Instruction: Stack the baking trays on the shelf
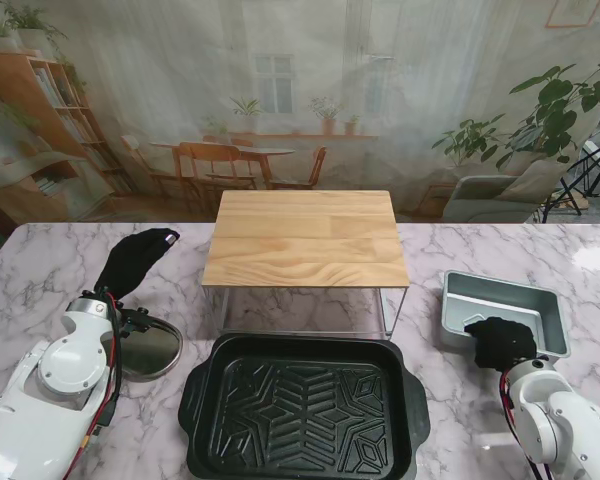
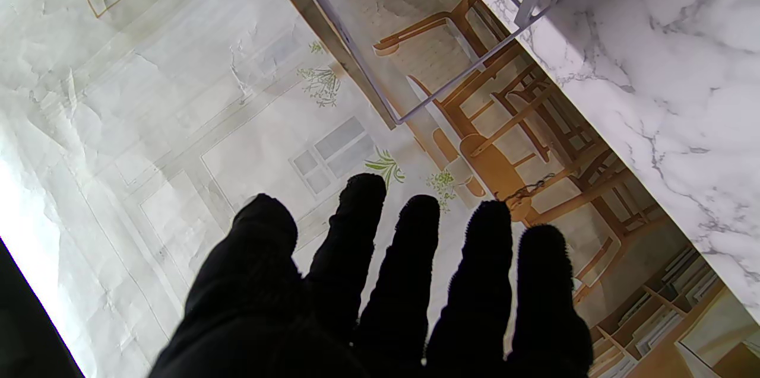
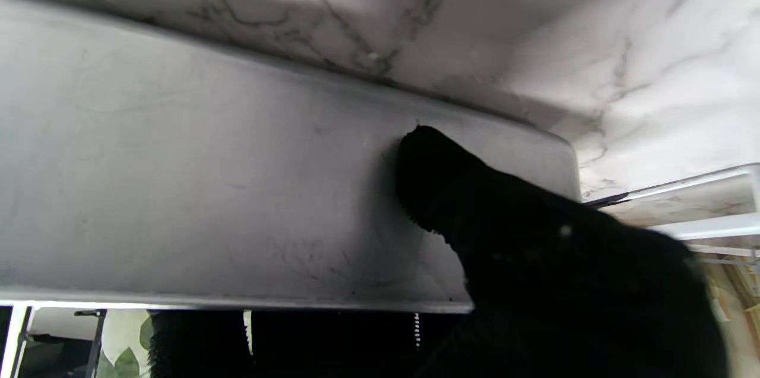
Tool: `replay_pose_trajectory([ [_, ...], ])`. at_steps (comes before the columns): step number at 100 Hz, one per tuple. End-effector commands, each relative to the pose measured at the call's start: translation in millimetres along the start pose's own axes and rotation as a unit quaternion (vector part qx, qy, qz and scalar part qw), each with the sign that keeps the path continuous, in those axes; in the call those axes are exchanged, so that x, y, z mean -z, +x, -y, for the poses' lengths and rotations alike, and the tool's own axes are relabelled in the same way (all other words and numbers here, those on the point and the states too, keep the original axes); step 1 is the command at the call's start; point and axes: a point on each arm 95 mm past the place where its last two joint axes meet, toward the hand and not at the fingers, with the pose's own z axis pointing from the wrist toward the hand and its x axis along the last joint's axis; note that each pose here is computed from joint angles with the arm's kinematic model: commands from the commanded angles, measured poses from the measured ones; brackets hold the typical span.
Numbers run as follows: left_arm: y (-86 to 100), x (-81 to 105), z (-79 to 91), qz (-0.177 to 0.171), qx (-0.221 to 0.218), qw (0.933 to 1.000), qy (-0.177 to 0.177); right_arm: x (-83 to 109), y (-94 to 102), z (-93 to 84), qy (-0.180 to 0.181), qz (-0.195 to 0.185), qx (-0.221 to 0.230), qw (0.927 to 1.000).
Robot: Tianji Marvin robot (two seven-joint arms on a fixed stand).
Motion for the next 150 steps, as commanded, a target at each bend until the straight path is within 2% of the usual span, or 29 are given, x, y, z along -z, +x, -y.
replay_pose_trajectory([
  [1,-0.4,-0.2,-3.3,0.0,0.002,1.0,-0.006,6.1,0.3,5.5,0.003,-0.004,0.003,1.0],
  [39,-0.6,0.0,-3.2,-0.002,0.003,1.0,-0.005,14.2,-1.1,-14.6,-0.044,-0.025,-0.002,0.9987],
  [79,-0.7,-0.2,-2.9,-0.003,0.004,1.0,-0.004,33.3,-4.7,-40.9,-0.1,-0.051,0.003,0.9937],
  [109,-1.0,0.1,-2.4,-0.005,0.004,1.0,-0.002,51.1,2.8,-61.5,-0.112,-0.078,0.01,0.9906],
  [150,-1.5,0.1,-1.2,-0.007,0.003,1.0,0.001,97.3,25.3,-80.7,-0.107,-0.133,0.017,0.9852],
])
